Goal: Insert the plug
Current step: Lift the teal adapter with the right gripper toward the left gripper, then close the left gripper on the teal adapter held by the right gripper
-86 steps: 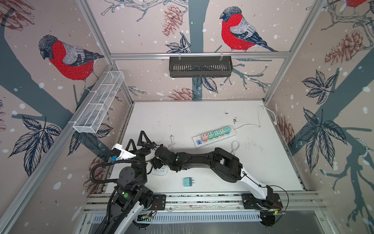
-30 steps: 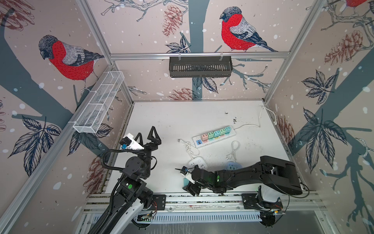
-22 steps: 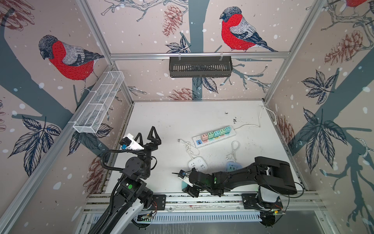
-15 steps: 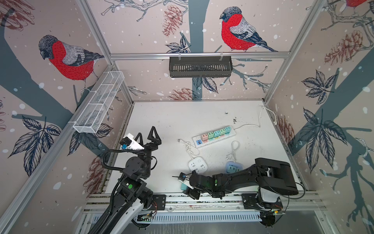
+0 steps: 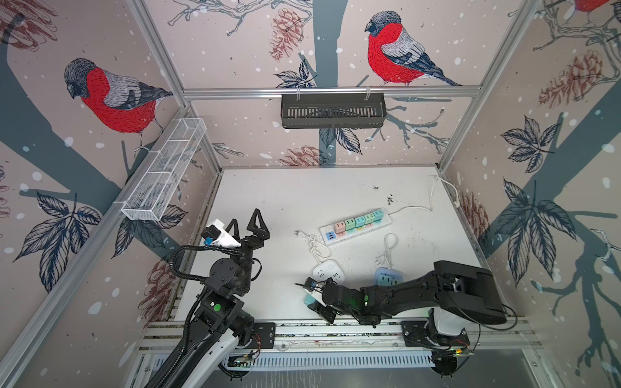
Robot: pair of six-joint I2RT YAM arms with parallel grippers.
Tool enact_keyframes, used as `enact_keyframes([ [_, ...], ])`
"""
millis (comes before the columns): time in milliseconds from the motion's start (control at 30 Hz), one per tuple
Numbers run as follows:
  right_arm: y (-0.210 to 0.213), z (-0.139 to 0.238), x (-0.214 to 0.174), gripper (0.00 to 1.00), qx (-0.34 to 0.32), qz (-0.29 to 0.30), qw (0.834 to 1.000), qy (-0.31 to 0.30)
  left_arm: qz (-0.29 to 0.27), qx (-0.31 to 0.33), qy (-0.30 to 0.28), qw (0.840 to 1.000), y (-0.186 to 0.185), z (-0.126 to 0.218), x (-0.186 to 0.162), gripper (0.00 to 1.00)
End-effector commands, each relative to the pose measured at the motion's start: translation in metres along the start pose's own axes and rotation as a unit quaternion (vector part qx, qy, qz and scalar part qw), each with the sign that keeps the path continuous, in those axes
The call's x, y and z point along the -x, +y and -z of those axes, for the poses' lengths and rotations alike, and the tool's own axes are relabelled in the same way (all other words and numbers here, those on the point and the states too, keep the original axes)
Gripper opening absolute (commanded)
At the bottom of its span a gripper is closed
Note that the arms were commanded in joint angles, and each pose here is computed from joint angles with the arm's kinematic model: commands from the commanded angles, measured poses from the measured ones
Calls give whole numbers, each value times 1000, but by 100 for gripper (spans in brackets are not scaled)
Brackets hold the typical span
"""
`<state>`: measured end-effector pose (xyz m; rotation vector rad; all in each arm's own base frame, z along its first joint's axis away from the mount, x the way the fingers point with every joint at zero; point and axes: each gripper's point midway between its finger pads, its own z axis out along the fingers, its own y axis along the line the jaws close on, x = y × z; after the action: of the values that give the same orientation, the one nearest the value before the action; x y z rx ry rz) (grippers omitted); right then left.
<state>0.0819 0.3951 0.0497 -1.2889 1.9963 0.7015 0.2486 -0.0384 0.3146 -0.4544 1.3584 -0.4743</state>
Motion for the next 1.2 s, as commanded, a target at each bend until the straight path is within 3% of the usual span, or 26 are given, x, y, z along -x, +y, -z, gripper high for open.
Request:
enact_keyframes([
  [0, -16, 21, 40, 27, -29, -8, 996, -81, 18, -35, -7, 999, -15, 1, 10, 97],
  [200, -68, 76, 82, 24, -101, -28, 977, -184, 16, -85, 18, 996, -35, 5, 8, 97],
  [400, -131, 129, 98, 17, -185, -70, 944, -264, -7, -161, 49, 986, -64, 3, -8, 97],
  [567, -162, 167, 97, 15, -250, -65, 916, -306, -45, -222, 130, 965, -101, -9, -34, 95],
  [733, -184, 206, 90, 10, -310, -38, 881, -355, -41, -308, 222, 924, -138, -7, -70, 92],
  [833, -180, 218, 96, 5, -283, 0, 884, -372, -55, -324, 250, 911, -150, -7, -83, 90],
  [900, -173, 224, 98, 7, -273, 46, 882, -381, -70, -328, 258, 906, -158, -5, -87, 89],
  [1167, -182, 232, 93, 4, -344, 131, 864, -344, -139, -375, 292, 869, -196, 15, -121, 85],
])
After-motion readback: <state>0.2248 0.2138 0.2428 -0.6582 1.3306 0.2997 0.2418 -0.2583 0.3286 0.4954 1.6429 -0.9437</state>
